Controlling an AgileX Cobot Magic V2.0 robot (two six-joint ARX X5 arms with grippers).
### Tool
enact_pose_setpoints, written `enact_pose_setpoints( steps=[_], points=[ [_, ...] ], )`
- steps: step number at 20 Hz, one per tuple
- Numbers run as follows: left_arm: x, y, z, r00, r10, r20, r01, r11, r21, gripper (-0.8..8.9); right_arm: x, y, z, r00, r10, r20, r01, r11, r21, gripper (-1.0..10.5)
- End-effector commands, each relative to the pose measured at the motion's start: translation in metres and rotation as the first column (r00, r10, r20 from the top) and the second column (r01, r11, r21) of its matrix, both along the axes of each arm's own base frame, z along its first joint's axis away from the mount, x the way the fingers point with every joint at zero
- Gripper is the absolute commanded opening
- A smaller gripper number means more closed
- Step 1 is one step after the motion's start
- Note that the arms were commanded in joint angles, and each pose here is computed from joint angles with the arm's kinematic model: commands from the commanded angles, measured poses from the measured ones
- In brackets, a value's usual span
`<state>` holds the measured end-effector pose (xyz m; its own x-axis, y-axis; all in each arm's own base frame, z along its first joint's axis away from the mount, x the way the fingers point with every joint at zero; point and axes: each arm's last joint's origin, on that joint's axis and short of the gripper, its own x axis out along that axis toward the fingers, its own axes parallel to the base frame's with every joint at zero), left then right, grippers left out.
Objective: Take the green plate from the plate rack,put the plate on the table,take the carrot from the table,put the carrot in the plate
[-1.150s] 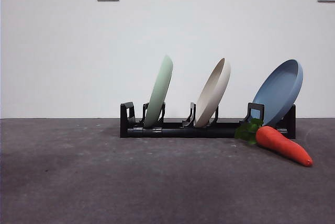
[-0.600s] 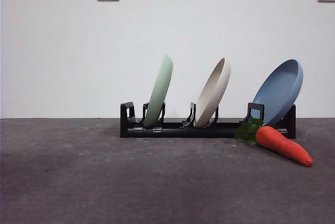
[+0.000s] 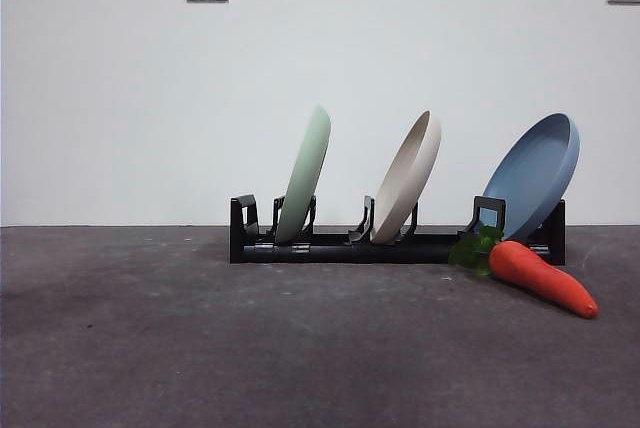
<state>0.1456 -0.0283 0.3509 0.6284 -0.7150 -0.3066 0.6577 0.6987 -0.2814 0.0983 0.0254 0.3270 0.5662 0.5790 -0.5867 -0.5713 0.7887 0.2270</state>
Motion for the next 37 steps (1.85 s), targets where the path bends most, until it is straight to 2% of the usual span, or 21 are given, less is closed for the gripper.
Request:
enact_pose_setpoints(
  steps=[1, 4, 8, 15, 19, 23, 30, 32, 36, 37],
  points=[
    [0.025, -0.011, 0.006, 1.000, 0.002, 0.002, -0.002, 1.000, 0.011, 6.29, 0.000, 0.000, 0.001, 1.000, -0.001, 0.003, 0.001, 1.000, 0.003, 6.3],
    [0.062, -0.036, 0.009, 1.000, -0.015, 0.016, 0.014, 0.999, 0.045, 6.29, 0.001, 0.000, 0.001, 1.000, -0.001, -0.002, 0.001, 1.000, 0.002, 6.3],
    [0.115, -0.073, 0.000, 0.999, -0.027, -0.020, 0.028, 0.995, 0.091, 6.29, 0.001, 0.000, 0.001, 1.000, -0.001, -0.002, 0.001, 1.000, 0.001, 6.3],
    [0.198, -0.127, -0.026, 0.998, 0.060, 0.024, -0.063, 0.985, 0.160, 6.29, 0.001, 0.000, 0.000, 1.000, -0.002, -0.002, 0.002, 1.000, 0.001, 6.3],
    [0.231, -0.148, -0.055, 0.995, 0.093, 0.040, -0.099, 0.979, 0.177, 6.29, 0.001, 0.000, 0.000, 1.000, -0.002, -0.003, 0.002, 1.000, 0.001, 6.3],
    [0.249, -0.158, -0.088, 0.994, 0.108, 0.014, -0.108, 0.975, 0.193, 6.28, 0.001, 0.000, 0.000, 1.000, -0.006, -0.007, 0.006, 1.000, 0.005, 6.3],
    [0.264, -0.164, -0.121, 0.992, 0.123, -0.003, -0.120, 0.970, 0.212, 6.17, 0.001, 0.000, 0.000, 1.000, -0.008, -0.010, 0.008, 1.000, 0.007, 6.3],
    [0.265, -0.165, -0.128, 0.992, 0.122, -0.020, -0.115, 0.968, 0.222, 5.29, 0.001, 0.000, 0.000, 1.000, -0.008, -0.010, 0.008, 1.000, 0.007, 6.3],
    [0.265, -0.170, -0.128, 0.994, 0.111, -0.004, -0.107, 0.971, 0.213, 4.62, 0.005, 0.001, -0.001, 1.000, -0.010, -0.030, 0.010, 1.000, 0.007, 6.3],
    [0.264, -0.171, -0.128, 0.994, 0.108, -0.004, -0.105, 0.972, 0.212, 3.46, 0.007, 0.001, -0.002, 0.999, -0.011, -0.037, 0.011, 1.000, 0.006, 6.3]
  ],
)
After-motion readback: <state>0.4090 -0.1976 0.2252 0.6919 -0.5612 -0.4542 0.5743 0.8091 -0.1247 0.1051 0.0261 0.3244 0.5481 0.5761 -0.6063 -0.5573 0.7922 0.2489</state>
